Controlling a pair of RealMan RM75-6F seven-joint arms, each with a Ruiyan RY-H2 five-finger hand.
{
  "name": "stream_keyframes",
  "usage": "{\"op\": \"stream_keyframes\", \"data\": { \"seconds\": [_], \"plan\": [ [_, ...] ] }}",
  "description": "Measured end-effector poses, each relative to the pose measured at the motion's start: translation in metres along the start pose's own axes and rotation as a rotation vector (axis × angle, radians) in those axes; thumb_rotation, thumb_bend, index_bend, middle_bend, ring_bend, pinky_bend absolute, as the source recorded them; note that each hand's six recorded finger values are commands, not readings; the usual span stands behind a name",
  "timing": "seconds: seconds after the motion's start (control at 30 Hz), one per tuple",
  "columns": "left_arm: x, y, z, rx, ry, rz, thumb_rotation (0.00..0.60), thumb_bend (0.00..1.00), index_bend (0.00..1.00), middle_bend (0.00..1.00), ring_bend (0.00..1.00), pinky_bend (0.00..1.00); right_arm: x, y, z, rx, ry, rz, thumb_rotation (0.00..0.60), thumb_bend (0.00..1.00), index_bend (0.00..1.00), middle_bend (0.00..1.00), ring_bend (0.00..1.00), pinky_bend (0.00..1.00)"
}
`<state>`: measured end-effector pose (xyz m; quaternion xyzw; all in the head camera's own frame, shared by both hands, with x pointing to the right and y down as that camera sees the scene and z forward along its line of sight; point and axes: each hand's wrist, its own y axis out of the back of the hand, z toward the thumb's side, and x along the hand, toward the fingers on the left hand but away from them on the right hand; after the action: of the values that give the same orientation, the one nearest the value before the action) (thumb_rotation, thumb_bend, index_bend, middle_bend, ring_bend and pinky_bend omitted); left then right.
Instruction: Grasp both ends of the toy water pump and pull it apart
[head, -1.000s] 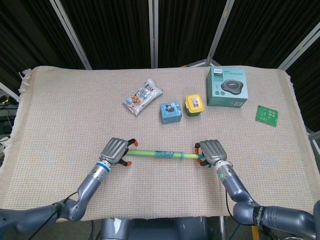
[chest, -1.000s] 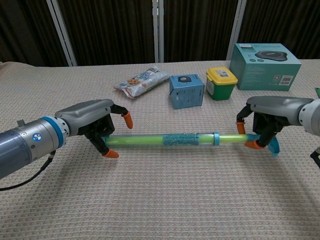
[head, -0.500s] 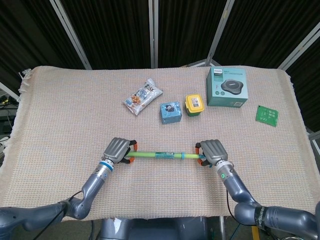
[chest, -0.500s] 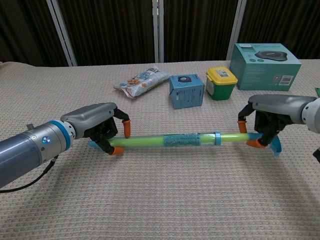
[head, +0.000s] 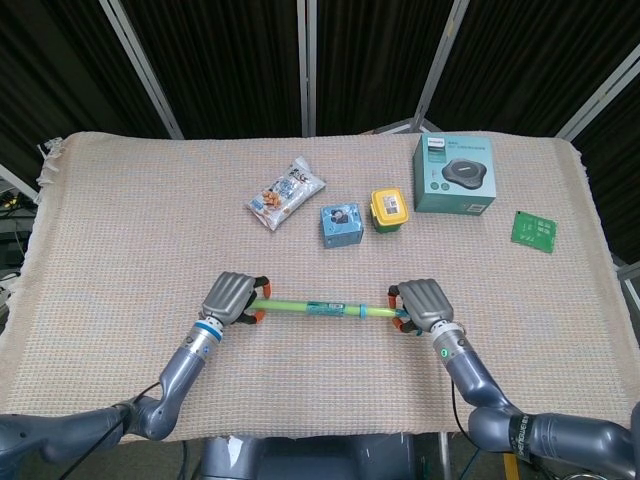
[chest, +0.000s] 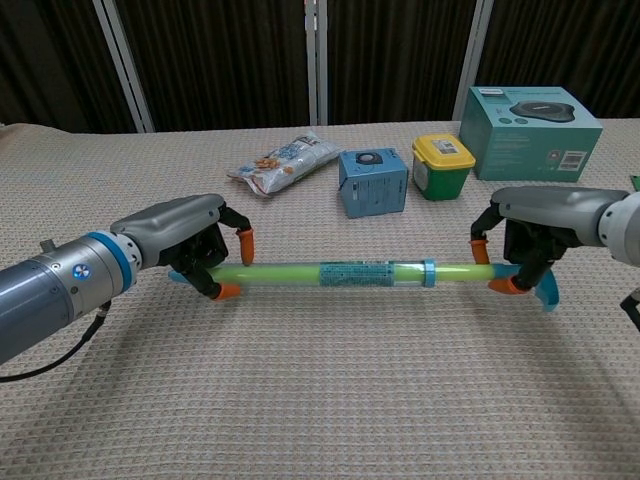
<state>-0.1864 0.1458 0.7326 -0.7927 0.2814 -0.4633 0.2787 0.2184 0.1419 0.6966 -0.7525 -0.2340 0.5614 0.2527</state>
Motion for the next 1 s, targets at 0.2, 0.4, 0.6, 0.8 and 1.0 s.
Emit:
{"op": "stream_keyframes", "data": {
  "seconds": [0.2, 0.4, 0.6, 0.8, 1.0],
  "plan": [
    [0.001, 0.009, -0.003, 0.020, 0.014, 0.025, 0.600, 0.31, 0.84, 0.93, 0.86, 1.00, -0.003, 0.006, 0.007, 0.014, 0.005, -0.020, 0.600, 0.53, 0.70, 1.00, 1.00, 1.00],
    [-0.003, 0.026, -0.032, 0.053, 0.077, 0.050, 0.600, 0.31, 0.86, 0.93, 0.86, 1.00, -0.001, 0.019, -0.011, 0.036, -0.036, -0.050, 0.600, 0.53, 0.70, 1.00, 1.00, 1.00],
    [-0.012, 0.043, -0.066, 0.083, 0.132, 0.063, 0.600, 0.31, 0.86, 0.93, 0.86, 1.00, 0.006, 0.034, -0.035, 0.045, -0.075, -0.070, 0.600, 0.53, 0.70, 1.00, 1.00, 1.00],
    [-0.018, 0.048, -0.087, 0.094, 0.167, 0.064, 0.600, 0.31, 0.86, 0.93, 0.86, 1.00, 0.016, 0.043, -0.058, 0.040, -0.105, -0.078, 0.600, 0.53, 0.70, 1.00, 1.00, 1.00],
    [-0.022, 0.052, -0.102, 0.107, 0.189, 0.069, 0.600, 0.31, 0.86, 0.93, 0.86, 1.00, 0.022, 0.048, -0.069, 0.047, -0.116, -0.084, 0.600, 0.53, 0.70, 1.00, 1.00, 1.00]
  ]
}}
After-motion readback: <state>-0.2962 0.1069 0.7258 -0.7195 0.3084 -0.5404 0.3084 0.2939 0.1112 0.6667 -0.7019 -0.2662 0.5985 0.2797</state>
